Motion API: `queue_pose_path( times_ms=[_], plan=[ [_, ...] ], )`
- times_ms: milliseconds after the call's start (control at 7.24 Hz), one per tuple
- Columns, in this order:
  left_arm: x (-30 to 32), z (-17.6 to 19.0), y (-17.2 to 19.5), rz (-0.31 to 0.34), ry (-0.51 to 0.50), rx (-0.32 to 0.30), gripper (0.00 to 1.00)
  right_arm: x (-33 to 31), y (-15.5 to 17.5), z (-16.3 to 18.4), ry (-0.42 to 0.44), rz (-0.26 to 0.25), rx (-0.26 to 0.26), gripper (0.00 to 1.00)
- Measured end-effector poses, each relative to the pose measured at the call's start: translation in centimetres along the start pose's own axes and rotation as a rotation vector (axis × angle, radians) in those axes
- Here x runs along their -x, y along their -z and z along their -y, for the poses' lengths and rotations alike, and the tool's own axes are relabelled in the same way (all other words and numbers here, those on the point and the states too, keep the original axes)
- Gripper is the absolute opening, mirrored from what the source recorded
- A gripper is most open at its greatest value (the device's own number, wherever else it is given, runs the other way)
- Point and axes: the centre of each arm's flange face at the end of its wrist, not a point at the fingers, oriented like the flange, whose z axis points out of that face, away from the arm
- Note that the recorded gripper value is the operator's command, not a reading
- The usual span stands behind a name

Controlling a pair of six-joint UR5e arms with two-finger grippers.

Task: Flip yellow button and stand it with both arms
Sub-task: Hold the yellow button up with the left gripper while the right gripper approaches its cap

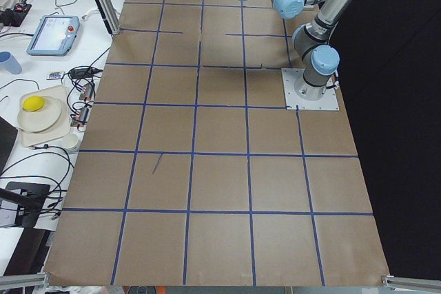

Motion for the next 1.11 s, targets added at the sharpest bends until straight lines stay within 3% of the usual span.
queue_pose_path(
  times_ms=[276, 553, 1105],
  plan=[
    [0.0, 0.0, -0.1, -0.047, 0.014, -0.001, 0.29, -0.2, -1.6, -1.0, -0.028, -0.017, 0.063, 1.00],
    [0.1, 0.0, -0.2, -0.053, 0.018, -0.001, 0.29, -0.2, -2.1, -1.9, -0.051, -0.013, 0.130, 1.00],
    [0.3, 0.1, -0.2, -0.054, 0.020, -0.001, 0.29, 0.2, -4.8, -0.7, -0.090, -0.059, 0.168, 1.00]
  ],
)
